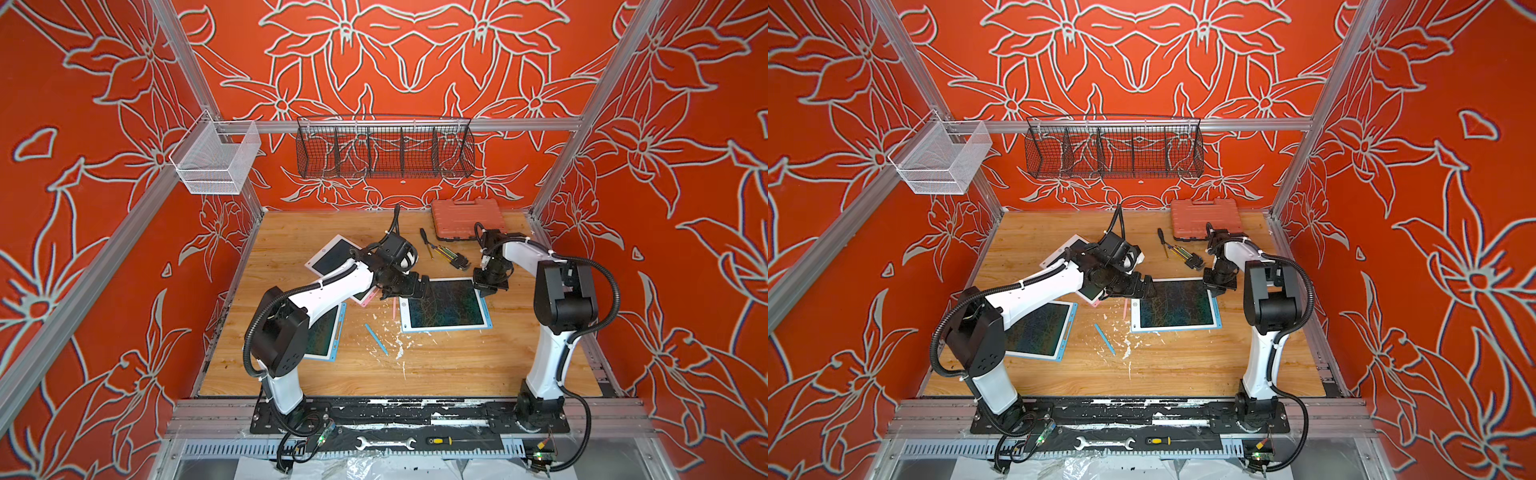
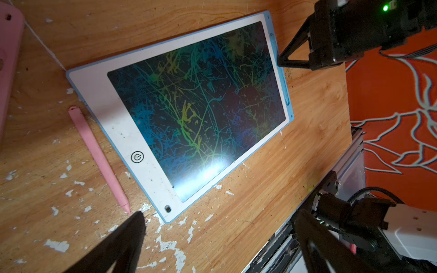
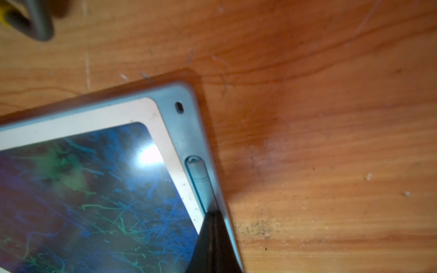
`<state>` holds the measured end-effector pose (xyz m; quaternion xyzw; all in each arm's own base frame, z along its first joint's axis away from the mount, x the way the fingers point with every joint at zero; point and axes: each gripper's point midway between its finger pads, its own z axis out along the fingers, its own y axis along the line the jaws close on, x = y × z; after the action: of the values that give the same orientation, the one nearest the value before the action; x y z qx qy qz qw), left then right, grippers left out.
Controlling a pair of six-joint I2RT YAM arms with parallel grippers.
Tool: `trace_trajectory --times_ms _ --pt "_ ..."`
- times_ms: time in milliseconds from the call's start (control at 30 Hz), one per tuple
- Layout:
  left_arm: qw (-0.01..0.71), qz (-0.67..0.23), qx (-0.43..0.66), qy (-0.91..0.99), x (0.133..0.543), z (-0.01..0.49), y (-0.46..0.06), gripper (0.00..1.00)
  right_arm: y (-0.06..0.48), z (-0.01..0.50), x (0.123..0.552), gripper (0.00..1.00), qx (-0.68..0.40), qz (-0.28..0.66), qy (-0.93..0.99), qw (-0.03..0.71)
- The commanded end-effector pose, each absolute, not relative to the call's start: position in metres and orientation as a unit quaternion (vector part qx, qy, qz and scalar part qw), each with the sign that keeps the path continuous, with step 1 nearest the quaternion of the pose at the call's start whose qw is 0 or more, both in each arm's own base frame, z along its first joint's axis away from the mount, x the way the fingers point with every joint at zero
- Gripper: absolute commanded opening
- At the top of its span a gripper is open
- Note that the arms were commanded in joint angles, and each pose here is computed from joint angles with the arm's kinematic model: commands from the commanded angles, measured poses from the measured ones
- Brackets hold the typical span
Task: Place the stylus back onto the writing tablet
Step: Place the stylus on the writing tablet.
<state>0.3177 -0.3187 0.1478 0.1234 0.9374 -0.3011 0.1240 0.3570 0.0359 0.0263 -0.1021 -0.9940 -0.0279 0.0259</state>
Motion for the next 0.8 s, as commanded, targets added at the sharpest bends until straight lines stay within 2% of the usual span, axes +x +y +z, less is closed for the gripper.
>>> trace_trajectory --times_ms 0,200,367,767 --pt "0.131 -0.298 0.125 0.937 0.323 0.153 -0.318 0.97 0.033 0.01 0.346 0.03 -0.102 -0.013 -0.993 0.05" --pt "0.12 -0.281 0.109 0.946 0.325 0.145 -0.311 0.97 0.033 0.025 0.352 0.05 -0.101 -0.015 -0.994 0.032" --pt "0.091 -0.275 0.085 0.953 0.328 0.129 -0.304 0.97 0.035 0.058 0.364 0.13 -0.099 -0.022 -0.995 -0.004" --pt "0.055 -0.275 0.1 0.955 0.317 0.11 -0.301 0.97 0.045 0.121 0.368 0.52 -0.124 -0.033 -0.989 -0.073"
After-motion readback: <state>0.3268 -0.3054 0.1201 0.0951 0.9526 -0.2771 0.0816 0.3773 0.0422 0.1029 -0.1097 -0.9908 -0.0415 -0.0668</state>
